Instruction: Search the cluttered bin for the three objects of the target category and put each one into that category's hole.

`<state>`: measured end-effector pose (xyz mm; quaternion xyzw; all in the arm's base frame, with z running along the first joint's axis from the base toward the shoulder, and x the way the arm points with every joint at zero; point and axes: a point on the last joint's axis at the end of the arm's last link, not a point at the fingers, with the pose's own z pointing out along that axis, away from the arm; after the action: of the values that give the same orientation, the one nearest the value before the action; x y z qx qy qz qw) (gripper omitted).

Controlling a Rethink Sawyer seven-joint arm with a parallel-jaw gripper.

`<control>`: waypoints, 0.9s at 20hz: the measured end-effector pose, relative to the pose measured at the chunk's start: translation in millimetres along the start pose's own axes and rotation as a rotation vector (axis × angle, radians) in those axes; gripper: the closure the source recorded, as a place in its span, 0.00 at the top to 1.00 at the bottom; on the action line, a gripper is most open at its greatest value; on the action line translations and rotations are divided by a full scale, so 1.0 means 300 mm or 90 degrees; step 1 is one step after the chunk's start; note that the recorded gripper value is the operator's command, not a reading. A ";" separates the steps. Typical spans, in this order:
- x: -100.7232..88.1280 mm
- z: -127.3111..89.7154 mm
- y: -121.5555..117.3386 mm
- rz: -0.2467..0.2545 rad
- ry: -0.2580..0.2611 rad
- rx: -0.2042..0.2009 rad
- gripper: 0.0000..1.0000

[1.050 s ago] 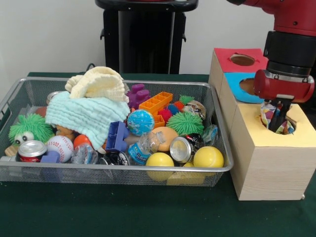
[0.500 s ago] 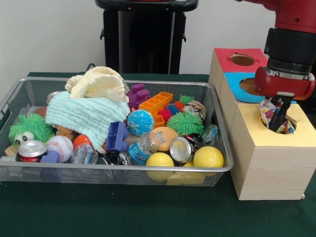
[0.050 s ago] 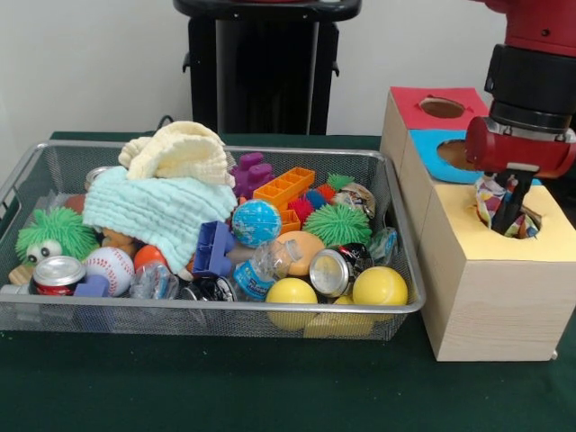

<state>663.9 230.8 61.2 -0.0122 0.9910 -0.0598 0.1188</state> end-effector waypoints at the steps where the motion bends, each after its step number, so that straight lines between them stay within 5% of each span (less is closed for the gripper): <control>1: -0.001 -0.002 0.000 0.000 0.002 0.000 0.00; 18: -0.040 -0.065 0.004 0.000 0.042 -0.005 0.00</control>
<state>670.8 234.8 82.7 -0.0107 0.9946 -0.0567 0.0863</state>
